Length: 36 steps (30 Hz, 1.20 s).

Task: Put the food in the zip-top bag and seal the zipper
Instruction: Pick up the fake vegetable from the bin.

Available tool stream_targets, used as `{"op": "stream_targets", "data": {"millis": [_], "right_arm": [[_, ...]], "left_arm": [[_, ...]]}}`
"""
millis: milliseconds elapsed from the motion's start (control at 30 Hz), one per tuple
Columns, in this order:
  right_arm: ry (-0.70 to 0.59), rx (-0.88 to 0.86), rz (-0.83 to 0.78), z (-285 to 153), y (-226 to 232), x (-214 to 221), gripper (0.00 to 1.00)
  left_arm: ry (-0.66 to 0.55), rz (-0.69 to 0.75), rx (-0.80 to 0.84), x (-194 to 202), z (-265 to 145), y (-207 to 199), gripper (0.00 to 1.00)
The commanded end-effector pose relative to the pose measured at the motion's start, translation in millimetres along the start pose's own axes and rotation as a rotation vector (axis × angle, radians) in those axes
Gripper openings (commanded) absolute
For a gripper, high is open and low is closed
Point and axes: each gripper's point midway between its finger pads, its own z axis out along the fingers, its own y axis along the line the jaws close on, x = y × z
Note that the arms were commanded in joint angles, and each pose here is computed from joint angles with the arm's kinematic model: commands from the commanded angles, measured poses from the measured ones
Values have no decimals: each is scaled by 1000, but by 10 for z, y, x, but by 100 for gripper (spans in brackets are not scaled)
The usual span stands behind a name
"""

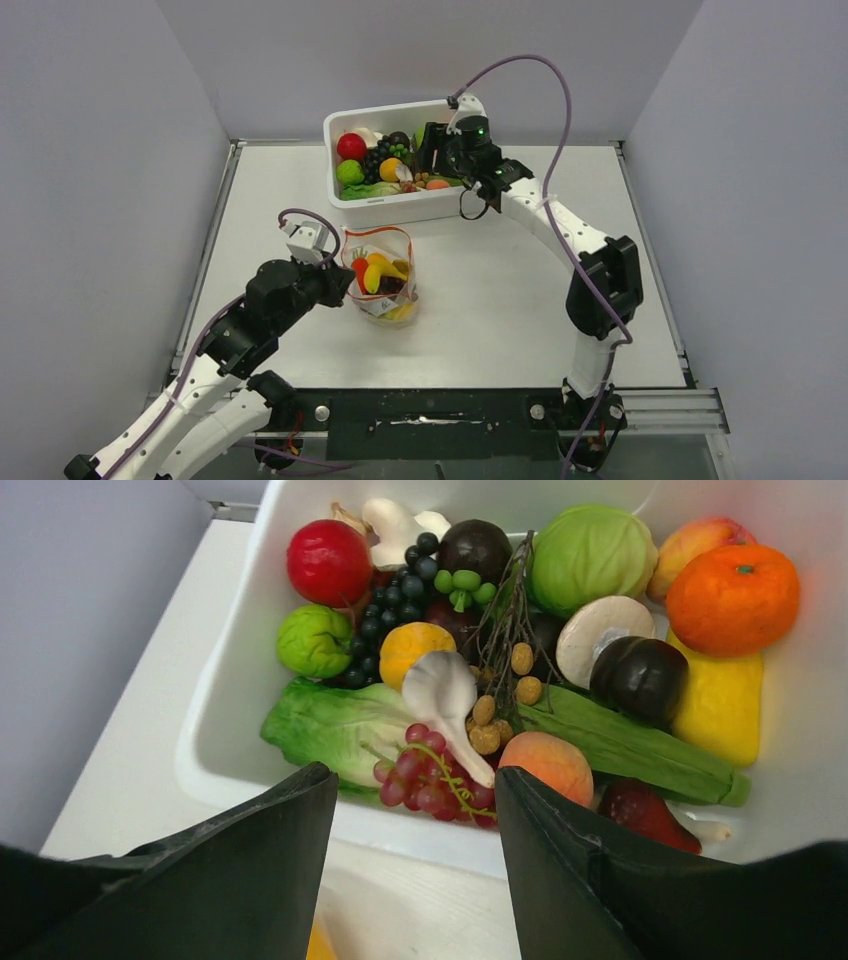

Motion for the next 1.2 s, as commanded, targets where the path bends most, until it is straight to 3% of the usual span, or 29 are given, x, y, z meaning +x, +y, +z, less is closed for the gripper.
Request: {"op": "stream_targets", "data": {"millis": [0,500,733,1167], "right_arm": [[-34,-6,-19,307,49,-131,60],[-44,-64,33,1194,76,61,52],[20,-93,50,1329,36,315,50],[106,-152,105,1412,24,624,56]], "left_arm": [[-90,22,74,-209,4,-137,0],[-120,12,157,-283,-39,-220,0],[-124,11,165,-299,-47,-217,0],[-100,12,149,-252,4,-171,0]]}}
